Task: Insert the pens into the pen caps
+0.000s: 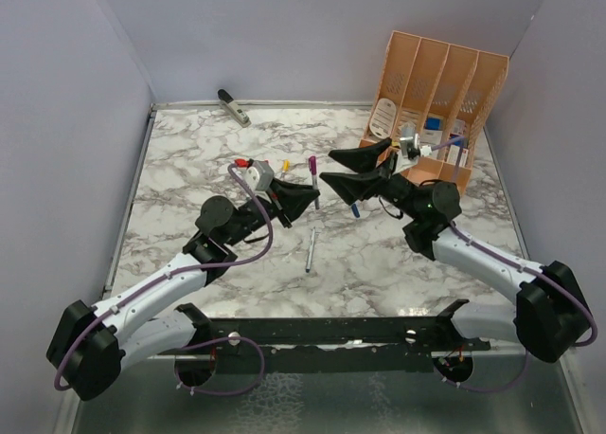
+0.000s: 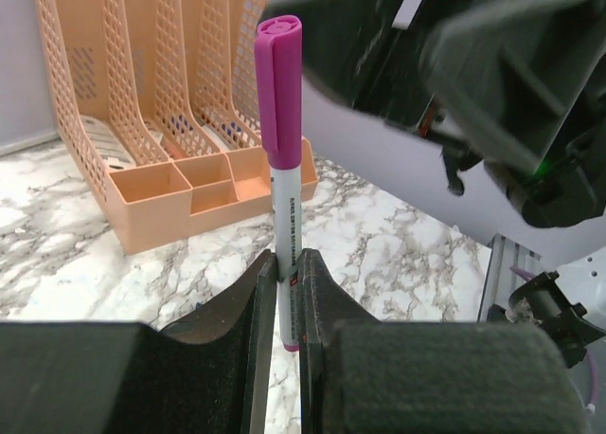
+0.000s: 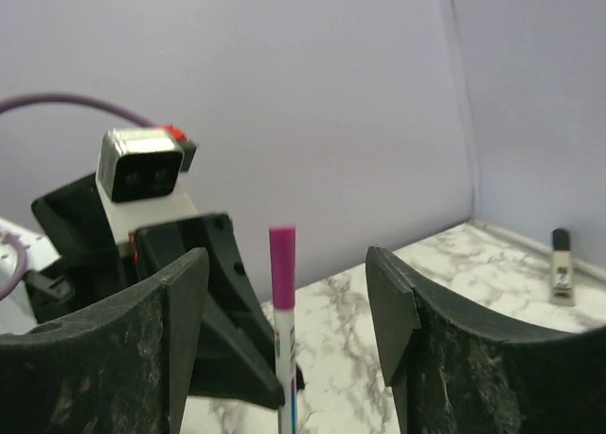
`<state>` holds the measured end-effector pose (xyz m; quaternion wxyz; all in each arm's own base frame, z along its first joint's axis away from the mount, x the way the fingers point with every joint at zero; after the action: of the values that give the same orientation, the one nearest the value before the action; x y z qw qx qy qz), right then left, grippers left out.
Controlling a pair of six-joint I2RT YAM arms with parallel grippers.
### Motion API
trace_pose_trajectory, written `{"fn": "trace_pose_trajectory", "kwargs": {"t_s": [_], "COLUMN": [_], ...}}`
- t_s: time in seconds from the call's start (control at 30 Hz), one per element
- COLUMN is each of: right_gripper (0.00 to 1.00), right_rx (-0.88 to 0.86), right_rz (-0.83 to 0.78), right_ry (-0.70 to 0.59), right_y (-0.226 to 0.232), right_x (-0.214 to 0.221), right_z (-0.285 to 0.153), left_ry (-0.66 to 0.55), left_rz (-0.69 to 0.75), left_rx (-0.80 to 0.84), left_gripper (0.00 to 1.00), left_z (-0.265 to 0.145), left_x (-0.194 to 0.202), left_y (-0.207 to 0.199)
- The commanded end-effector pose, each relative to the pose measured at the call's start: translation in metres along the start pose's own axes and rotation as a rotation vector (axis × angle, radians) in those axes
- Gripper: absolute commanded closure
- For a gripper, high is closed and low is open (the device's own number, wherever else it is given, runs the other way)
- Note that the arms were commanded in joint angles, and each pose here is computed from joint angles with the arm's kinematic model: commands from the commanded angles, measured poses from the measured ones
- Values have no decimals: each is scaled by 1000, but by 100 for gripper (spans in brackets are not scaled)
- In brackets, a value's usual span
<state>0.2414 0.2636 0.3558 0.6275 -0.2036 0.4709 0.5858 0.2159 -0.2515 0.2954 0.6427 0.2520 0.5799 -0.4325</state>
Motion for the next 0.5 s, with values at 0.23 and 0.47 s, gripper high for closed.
{"fn": "trace_pose_trajectory", "kwargs": {"t_s": [0.23,0.47], "right_gripper": [32,32], "right_rx": [295,565], "right_rz": [-140,-142], "right_ry": [-79,56], "right_y": [-21,-57], "right_x": [-37,-21], "right_z": [-13,-33], "left_ry": [340,574], "left_rz": [11,-46], "left_rx": [-298,-447], "left_gripper": [100,100], "left_z": [19,33], "left_x": [50,88], "left_y": [68,139]}}
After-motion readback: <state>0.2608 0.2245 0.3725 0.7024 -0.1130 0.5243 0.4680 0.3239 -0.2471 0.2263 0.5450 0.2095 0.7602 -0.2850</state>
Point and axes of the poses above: each gripper's point midway between its finger pads, its own z axis out along the fingers, its own y axis along the line the jaws close on, x = y × z, the point moved 4 cm from there along -z, back along the fingers, and after that the axes turned 6 degrees about z, right-handed, at the moved point
